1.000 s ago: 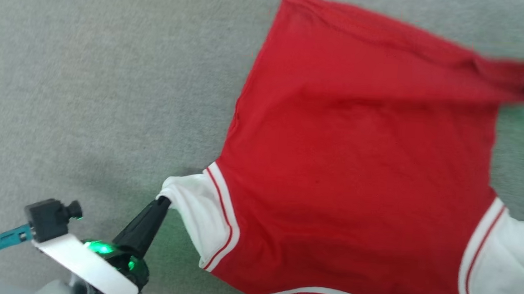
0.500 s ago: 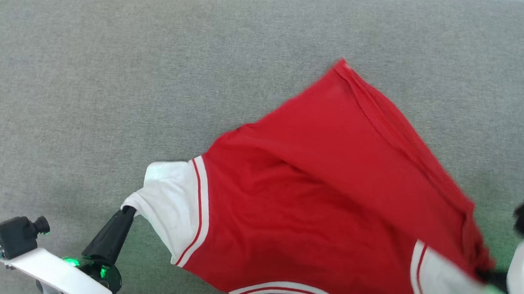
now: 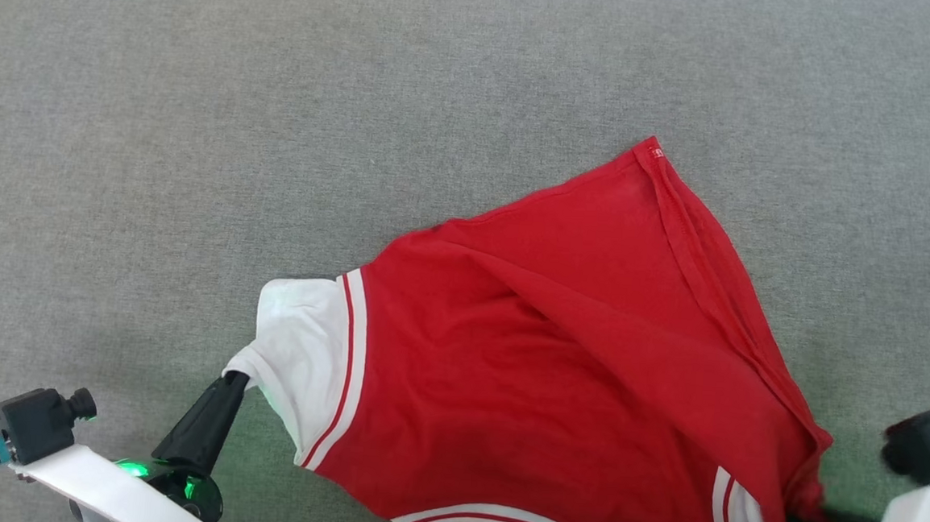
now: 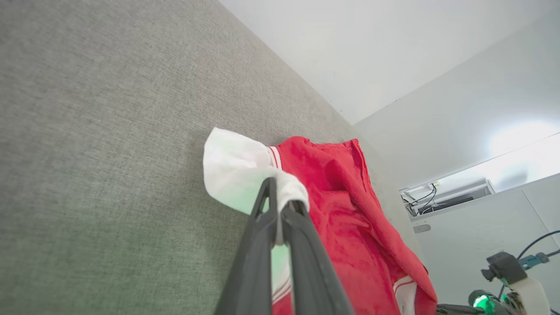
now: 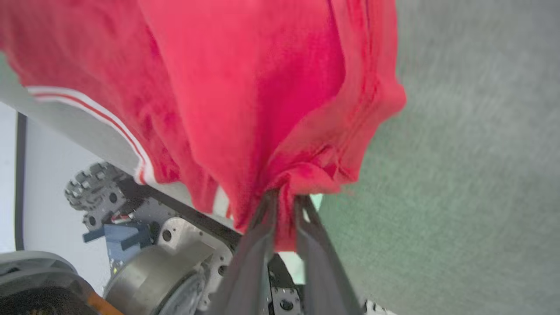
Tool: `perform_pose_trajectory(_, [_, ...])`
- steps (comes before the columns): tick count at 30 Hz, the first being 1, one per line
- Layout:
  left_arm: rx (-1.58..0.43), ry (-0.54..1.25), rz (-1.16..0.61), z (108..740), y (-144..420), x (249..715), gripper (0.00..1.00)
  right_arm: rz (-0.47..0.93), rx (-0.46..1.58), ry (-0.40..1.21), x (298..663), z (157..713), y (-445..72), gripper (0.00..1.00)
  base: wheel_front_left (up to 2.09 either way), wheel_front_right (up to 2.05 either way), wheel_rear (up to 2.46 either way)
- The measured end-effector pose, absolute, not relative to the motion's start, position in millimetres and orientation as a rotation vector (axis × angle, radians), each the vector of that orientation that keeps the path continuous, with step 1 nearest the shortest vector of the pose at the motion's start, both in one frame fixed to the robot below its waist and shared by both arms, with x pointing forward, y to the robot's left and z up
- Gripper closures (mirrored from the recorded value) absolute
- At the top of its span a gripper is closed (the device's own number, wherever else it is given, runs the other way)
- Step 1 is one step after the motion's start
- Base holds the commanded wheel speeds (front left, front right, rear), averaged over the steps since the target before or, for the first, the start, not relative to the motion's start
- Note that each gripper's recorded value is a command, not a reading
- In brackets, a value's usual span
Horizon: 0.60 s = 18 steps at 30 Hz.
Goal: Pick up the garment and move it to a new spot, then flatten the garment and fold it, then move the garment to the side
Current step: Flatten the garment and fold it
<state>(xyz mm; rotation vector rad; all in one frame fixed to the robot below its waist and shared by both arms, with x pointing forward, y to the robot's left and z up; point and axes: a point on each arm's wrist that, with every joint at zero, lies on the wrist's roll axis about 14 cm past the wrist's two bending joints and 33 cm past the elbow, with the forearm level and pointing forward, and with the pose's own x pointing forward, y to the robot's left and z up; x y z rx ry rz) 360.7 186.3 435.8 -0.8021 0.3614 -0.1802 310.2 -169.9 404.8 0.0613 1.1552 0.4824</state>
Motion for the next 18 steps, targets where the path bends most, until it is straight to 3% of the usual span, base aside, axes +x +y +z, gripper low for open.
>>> perform_pose_trajectory(6, [-0.813, 0.36, -0.178, 436, 184, 360, 1.0, 0.457, -0.019, 0.975, 359, 450, -186, 0.0, 0.0, 0.0, 0.0])
perform_pose_trajectory(11, [-0.83, 0.352, -0.191, 438, 177, 362, 1.0, 0.416, -0.086, 0.763, 432, 488, -191, 0.0, 0.0, 0.0, 0.0])
perform_pose_trajectory(18, [-0.834, 0.353, -0.187, 437, 175, 364, 1.0, 0.497, -0.133, 0.712, 490, 474, -144, 0.0, 0.0, 0.0, 0.0])
